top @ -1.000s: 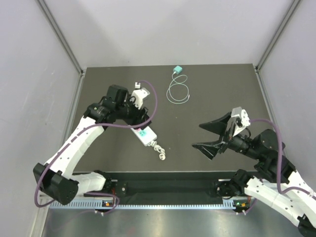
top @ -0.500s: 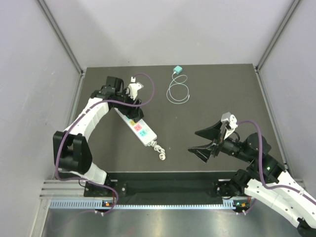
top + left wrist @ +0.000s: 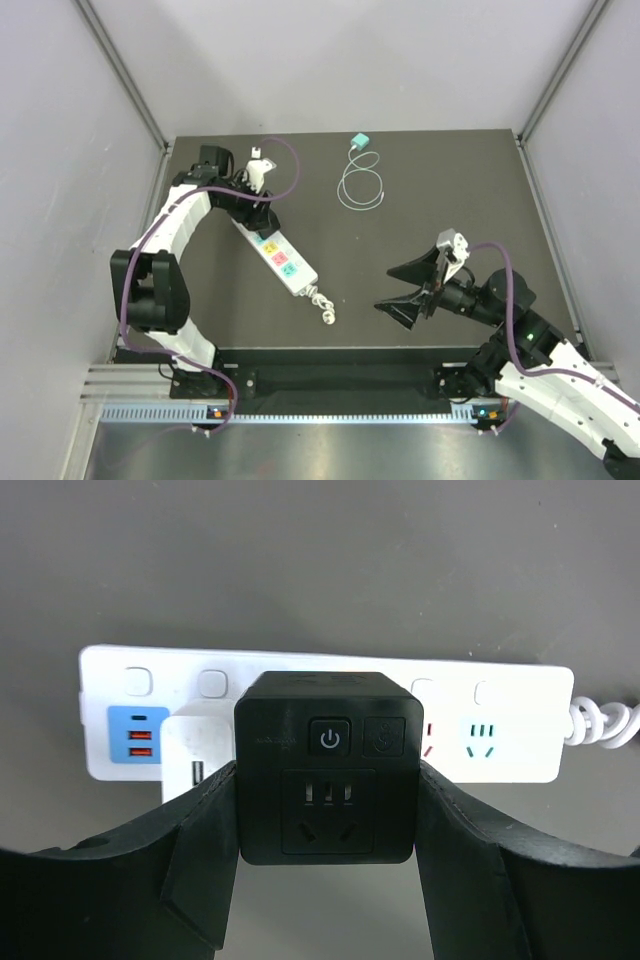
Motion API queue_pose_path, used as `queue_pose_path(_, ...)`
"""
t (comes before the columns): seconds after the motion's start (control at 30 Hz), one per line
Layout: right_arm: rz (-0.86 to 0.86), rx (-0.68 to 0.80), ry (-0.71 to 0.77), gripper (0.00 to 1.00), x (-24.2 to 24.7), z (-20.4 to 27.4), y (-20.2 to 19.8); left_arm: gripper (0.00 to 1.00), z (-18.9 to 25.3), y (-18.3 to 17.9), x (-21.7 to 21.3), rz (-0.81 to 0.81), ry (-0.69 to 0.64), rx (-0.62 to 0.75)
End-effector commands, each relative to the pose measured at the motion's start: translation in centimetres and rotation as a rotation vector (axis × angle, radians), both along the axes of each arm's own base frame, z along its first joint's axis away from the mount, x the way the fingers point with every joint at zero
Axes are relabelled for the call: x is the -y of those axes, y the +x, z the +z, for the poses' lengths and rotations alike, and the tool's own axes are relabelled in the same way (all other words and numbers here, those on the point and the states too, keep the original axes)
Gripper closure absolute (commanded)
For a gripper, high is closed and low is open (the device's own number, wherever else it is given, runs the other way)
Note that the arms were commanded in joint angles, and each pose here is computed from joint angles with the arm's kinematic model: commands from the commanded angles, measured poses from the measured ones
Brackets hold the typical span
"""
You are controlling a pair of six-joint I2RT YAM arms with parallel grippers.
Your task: Insert the plug
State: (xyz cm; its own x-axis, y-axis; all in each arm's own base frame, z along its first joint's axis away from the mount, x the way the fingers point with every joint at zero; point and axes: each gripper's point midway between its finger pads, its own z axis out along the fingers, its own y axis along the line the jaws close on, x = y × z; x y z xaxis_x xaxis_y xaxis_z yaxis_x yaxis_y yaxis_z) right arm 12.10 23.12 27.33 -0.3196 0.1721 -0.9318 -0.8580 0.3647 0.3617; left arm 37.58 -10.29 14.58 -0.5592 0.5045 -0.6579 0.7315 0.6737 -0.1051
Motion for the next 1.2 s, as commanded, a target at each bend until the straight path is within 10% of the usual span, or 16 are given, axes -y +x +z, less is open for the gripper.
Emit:
queue_pose_path(0.0,0.030,0.034,0.021,0.00,-0.6,1.0,0.0,1.00,-0.8,-0.4,0.1,-0.035,0.002,-0.011)
queue_pose_path(1.17,0.023,0.040,0.044,0.00,-0.4,1.7,-0.1,1.00,-5.2,0.2,-1.7,0.015,0.118,-0.018)
